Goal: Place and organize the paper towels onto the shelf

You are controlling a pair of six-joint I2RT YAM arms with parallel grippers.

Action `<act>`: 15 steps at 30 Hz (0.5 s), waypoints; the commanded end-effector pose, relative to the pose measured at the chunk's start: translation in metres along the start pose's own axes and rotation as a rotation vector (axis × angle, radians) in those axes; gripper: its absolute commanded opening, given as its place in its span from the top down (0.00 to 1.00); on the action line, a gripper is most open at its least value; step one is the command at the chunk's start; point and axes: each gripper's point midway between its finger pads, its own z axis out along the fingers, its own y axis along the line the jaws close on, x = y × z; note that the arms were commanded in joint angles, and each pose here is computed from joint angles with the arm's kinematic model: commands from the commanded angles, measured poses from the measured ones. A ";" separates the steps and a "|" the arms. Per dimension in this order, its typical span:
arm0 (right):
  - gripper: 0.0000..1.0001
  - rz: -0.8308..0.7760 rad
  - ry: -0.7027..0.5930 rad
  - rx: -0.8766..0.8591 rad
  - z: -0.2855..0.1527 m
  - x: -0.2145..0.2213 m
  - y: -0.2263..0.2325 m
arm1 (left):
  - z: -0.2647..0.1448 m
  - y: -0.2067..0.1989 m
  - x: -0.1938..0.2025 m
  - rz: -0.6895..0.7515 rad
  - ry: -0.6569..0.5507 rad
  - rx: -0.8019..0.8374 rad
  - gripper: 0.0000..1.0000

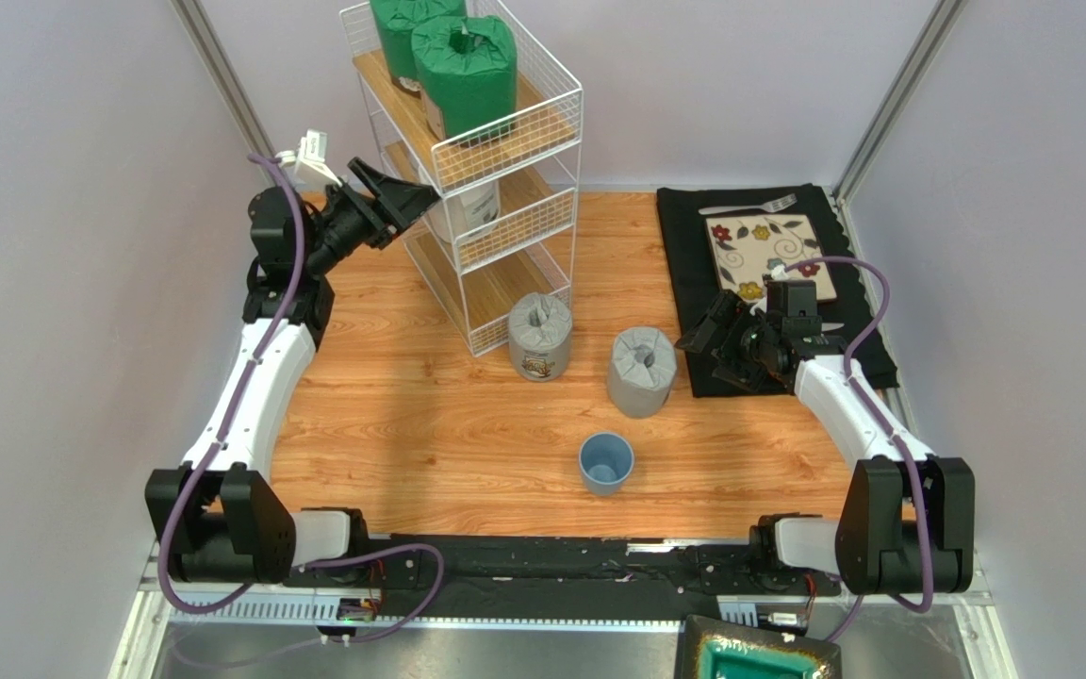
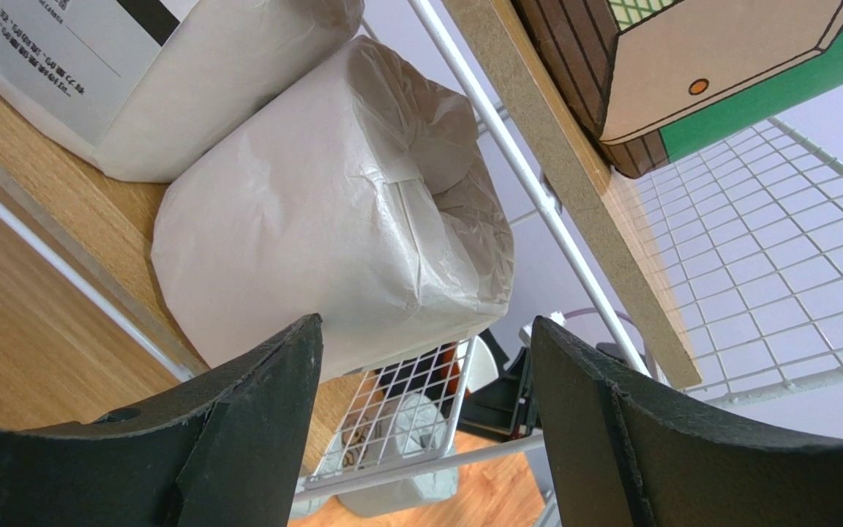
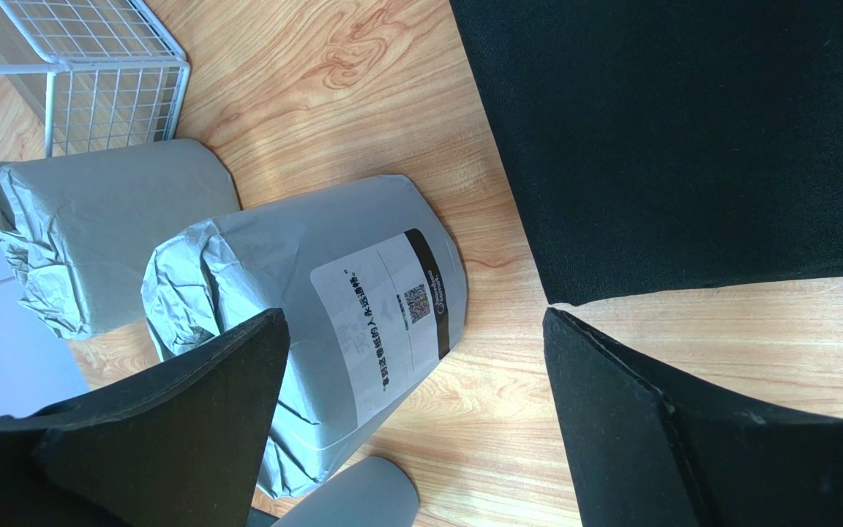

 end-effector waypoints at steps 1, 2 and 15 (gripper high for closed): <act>0.11 -0.004 -0.024 -0.020 -0.001 -0.008 0.005 | 0.006 -0.011 -0.006 -0.010 -0.014 0.074 0.22; 0.11 -0.004 -0.025 -0.021 -0.001 -0.008 0.006 | 0.008 -0.009 -0.006 -0.019 -0.011 0.075 0.22; 0.11 -0.003 -0.021 -0.004 0.001 -0.007 0.002 | 0.020 0.002 -0.008 -0.044 -0.013 0.073 0.22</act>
